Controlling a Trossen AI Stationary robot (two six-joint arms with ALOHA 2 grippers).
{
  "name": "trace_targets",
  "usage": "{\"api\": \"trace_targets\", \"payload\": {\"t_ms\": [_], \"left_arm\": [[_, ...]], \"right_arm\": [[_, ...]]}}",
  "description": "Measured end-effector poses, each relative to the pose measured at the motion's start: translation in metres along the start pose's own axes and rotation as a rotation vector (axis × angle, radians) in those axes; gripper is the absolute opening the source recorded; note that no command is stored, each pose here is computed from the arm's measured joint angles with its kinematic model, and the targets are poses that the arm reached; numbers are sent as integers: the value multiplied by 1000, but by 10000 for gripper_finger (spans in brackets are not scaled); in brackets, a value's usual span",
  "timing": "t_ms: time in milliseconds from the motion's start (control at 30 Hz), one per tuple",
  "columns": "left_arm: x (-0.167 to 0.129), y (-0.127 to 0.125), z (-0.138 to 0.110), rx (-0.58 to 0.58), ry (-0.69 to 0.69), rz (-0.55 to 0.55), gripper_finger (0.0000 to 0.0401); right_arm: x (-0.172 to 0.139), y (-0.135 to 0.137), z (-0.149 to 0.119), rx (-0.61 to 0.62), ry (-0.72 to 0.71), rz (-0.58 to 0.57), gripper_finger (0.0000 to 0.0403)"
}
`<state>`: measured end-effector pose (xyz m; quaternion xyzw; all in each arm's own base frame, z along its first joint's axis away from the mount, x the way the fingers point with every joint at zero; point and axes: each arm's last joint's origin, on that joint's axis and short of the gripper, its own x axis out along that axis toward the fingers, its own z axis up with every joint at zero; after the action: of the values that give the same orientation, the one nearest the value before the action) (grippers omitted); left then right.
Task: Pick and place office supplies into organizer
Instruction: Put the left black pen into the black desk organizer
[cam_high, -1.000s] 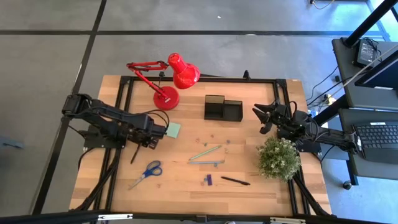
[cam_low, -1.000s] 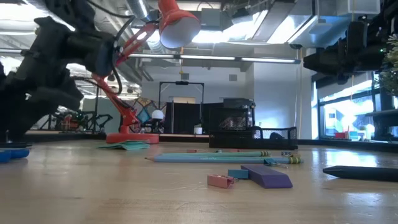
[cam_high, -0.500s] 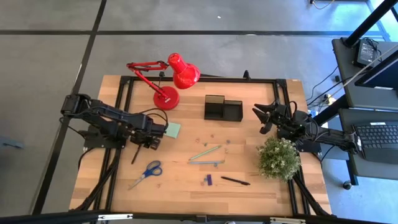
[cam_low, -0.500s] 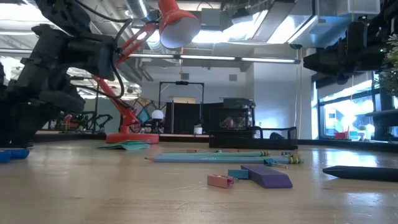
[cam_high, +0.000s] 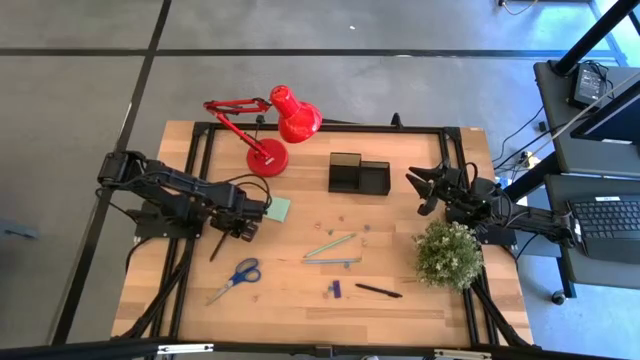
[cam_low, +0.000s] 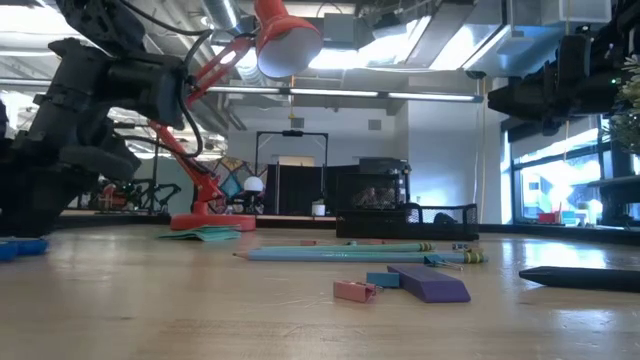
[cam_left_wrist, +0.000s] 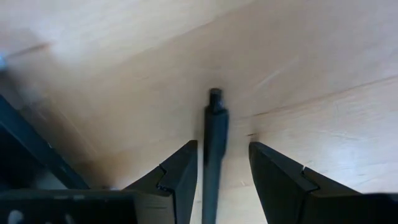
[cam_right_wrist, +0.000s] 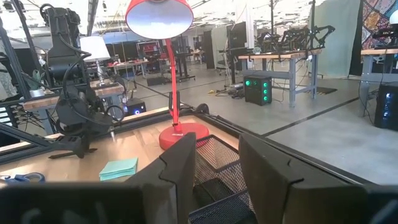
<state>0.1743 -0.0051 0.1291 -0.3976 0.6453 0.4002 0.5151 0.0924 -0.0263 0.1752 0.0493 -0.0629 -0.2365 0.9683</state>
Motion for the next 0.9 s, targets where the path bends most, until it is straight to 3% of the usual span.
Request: {"api": "trace_targets", "payload": {"t_ms": [300, 700, 900], "left_arm": [[0, 0, 0, 39, -15, 5, 139], [0, -1, 1, 46, -21, -6, 70], [0, -1, 1, 64, -28, 0, 57]], "right_arm": [[0, 0, 0, 0, 0, 0, 126], [0, 0, 0, 0, 0, 0, 126], [0, 0, 0, -4, 0, 0, 126]]}}
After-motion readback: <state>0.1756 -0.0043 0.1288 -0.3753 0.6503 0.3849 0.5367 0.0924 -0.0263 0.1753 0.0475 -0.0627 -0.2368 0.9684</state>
